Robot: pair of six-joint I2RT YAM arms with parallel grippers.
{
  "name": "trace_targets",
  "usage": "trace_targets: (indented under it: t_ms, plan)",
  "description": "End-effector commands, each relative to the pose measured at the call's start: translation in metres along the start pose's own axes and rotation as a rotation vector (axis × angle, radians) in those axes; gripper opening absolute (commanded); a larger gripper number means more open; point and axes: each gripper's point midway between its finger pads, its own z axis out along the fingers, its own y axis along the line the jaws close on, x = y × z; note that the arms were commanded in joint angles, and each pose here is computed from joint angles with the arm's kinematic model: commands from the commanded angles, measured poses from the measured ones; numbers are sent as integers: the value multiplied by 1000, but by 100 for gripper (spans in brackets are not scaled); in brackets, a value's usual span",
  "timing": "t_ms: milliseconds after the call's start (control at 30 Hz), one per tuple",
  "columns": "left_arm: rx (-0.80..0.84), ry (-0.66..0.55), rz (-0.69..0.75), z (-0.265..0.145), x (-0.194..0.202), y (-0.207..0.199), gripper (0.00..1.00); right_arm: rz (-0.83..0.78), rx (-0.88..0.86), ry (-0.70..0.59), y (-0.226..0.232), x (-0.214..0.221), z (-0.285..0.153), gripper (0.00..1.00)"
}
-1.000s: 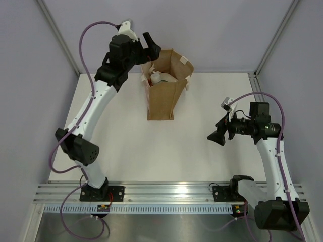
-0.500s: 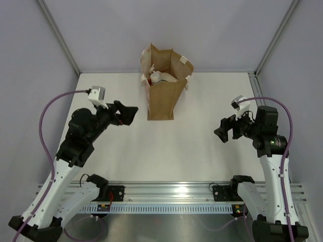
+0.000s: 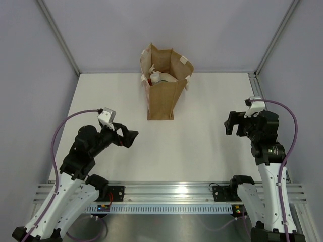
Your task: Place the personal care products into the canvas bag
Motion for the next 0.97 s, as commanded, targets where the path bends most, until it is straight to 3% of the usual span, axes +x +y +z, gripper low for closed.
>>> trace_targets:
  t_ms: [0,933]
  plan:
    - [6,23,55,0,4,1,99,64,137,-112,-22,-24,-2,100]
    - [-43,29,49,-7,14,10,99,113,190,-154,-29,-32,-11,99]
